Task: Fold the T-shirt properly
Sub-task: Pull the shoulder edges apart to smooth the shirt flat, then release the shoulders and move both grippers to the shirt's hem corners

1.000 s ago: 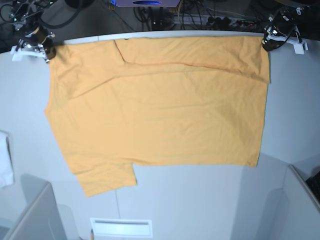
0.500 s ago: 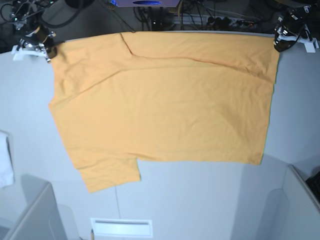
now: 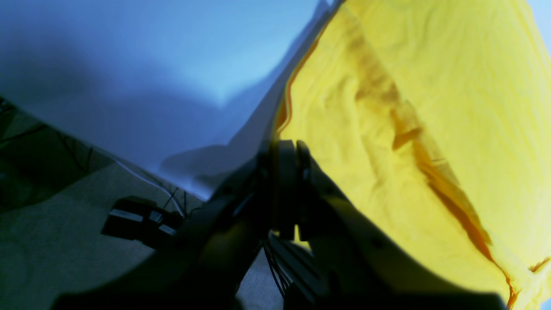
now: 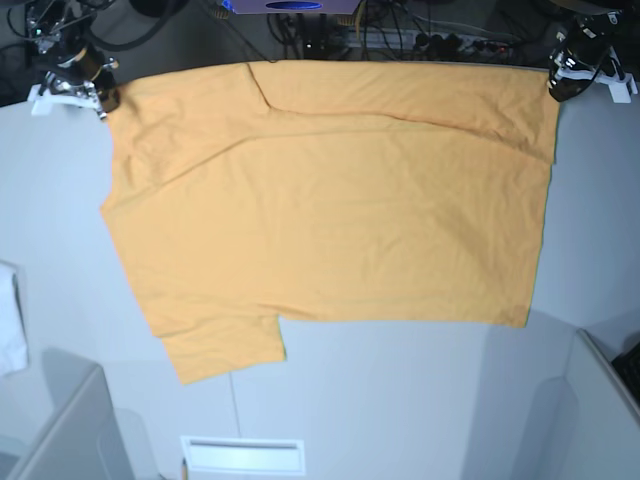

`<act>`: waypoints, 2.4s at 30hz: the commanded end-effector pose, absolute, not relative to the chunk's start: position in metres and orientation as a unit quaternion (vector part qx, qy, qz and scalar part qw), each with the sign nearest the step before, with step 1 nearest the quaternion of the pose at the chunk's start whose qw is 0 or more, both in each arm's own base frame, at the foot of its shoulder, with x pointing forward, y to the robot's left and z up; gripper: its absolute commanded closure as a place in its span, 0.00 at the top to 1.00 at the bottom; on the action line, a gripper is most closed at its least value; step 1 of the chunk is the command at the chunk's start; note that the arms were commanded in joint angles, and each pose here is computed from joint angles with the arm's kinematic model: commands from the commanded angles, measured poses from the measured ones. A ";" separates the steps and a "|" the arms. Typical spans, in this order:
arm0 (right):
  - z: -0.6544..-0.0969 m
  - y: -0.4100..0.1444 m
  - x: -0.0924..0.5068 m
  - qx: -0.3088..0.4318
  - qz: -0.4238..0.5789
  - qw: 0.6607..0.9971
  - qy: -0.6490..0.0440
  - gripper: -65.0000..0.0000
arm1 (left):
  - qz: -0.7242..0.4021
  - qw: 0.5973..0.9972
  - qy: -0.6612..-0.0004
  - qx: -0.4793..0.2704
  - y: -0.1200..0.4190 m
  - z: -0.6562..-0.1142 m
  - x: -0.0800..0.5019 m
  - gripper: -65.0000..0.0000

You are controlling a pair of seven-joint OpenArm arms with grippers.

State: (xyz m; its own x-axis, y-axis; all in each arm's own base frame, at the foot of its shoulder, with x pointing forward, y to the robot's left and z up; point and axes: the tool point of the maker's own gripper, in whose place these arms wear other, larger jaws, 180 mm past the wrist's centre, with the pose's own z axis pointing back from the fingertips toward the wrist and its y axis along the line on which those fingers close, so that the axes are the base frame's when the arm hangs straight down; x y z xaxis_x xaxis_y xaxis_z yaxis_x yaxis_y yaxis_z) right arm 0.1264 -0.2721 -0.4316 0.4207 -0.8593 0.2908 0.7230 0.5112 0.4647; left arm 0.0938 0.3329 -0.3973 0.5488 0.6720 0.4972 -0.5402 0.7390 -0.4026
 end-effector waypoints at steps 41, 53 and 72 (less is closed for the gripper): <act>-0.354 -0.252 0.439 0.146 -0.167 0.892 -0.393 0.48 | 0.165 0.866 -0.469 -0.054 0.317 -0.303 0.216 0.32; -0.411 -0.260 0.480 0.143 -0.182 0.906 -0.356 0.58 | 0.184 0.870 -0.455 -0.057 0.317 -0.315 0.204 0.00; -0.424 -0.227 0.467 0.171 -0.097 0.927 -0.320 0.48 | 0.182 0.863 -0.469 -0.056 0.319 -0.308 0.214 0.00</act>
State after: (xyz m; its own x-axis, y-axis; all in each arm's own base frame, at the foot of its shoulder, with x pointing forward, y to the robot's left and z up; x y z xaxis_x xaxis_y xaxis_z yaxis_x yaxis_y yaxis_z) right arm 0.4619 -0.2239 -0.4312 0.7726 -0.3041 0.5574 0.0782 0.9167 0.3917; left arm 0.2099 0.3156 -0.3198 0.5209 0.3858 0.7615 -0.2768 0.9202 -0.2769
